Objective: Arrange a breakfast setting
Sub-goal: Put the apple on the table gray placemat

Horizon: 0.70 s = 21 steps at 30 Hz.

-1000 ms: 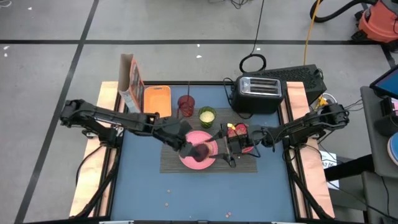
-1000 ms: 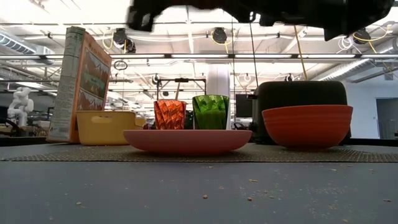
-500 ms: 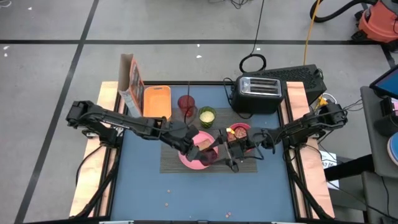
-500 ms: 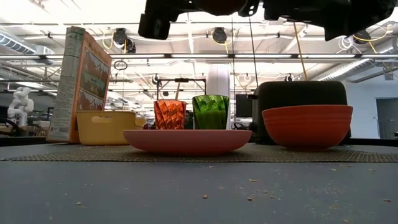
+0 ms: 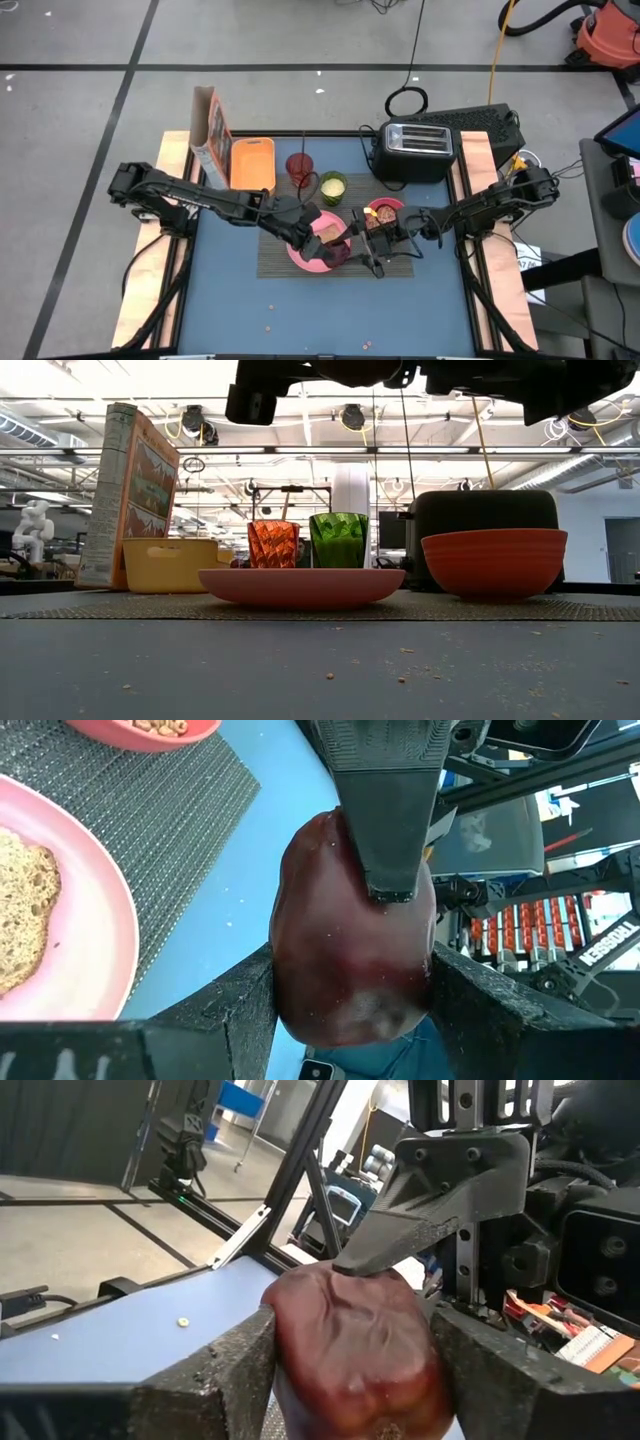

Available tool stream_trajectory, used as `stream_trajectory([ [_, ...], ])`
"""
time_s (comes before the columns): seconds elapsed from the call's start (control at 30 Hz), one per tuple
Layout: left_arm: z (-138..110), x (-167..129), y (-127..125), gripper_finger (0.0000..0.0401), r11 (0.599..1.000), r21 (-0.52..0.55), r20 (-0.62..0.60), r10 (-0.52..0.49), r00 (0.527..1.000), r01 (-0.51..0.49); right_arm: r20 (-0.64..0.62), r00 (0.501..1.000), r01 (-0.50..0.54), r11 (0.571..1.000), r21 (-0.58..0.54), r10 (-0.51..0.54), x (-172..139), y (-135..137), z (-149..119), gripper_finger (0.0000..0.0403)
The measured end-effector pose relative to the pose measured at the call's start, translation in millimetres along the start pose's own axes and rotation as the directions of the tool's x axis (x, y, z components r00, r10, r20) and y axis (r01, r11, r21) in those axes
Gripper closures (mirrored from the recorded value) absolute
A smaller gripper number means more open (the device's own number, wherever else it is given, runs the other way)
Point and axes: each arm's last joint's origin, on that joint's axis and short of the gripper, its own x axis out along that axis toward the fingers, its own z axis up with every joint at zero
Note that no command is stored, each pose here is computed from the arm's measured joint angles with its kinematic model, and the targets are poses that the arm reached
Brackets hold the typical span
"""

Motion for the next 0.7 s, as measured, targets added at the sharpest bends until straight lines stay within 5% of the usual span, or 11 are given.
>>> stream_trajectory([
  [0.3, 0.6, -0.2, 0.4, 0.0168, 1.0, 0.01, 0.005, 0.004, 1.0, -0.004, -0.007, 1.0, -0.001, 1.0, 0.001, 0.001, 0.0, 0.2, -0.6, 0.017],
  [0.7, 4.8, -2.4, -0.8, 0.0071, 0.968, 0.252, 0.043, 0.001, 0.999, -0.012, -0.026, 1.0, -0.008, 0.999, 0.033, 0.009, 0.1, 1.3, -3.2, 0.017],
])
